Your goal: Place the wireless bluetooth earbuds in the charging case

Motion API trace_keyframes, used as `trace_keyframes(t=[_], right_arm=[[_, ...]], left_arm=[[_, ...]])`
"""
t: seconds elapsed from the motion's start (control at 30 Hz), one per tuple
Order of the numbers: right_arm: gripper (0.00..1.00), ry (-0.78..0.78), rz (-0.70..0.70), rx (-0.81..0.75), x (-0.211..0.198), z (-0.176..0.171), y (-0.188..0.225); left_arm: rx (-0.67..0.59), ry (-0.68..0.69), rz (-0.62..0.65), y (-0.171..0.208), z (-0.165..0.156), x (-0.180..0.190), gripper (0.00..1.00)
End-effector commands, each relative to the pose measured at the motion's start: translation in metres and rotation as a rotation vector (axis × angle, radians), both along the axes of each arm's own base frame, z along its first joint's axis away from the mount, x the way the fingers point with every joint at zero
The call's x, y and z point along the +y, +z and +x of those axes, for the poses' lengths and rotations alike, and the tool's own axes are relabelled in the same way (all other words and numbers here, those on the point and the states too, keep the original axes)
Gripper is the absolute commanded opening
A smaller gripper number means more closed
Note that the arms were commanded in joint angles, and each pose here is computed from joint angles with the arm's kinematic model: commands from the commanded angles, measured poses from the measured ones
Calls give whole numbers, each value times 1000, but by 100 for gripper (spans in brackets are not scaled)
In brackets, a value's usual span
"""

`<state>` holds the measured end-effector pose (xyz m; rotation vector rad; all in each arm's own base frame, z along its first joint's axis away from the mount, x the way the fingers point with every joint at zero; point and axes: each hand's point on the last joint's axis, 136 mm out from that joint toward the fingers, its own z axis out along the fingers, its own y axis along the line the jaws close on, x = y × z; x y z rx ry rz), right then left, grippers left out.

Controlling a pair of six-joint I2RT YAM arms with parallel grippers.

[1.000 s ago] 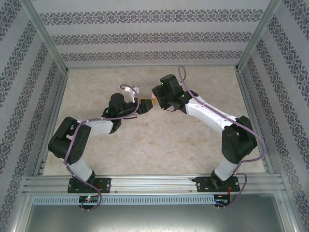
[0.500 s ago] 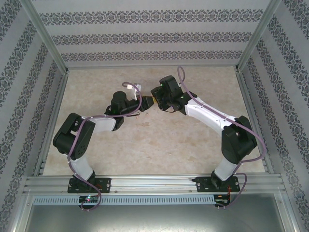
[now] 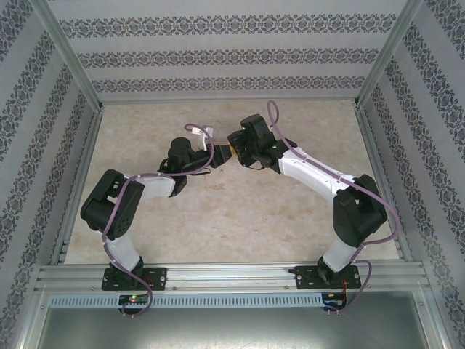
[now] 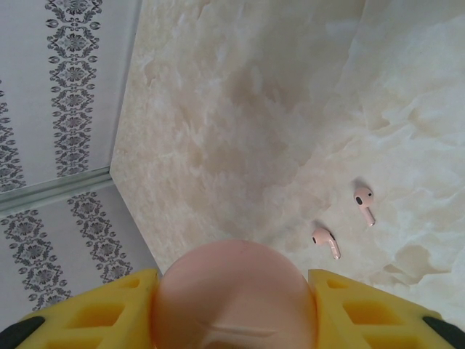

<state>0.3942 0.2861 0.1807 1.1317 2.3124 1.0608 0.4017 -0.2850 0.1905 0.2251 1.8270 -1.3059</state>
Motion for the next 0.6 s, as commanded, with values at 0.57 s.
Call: trace_keyframes(t=[0.57], right_arm=[[39,7,61,-50,4,4,17]], left_arm=[[-37,-80,-18,9,-12,-18,0]])
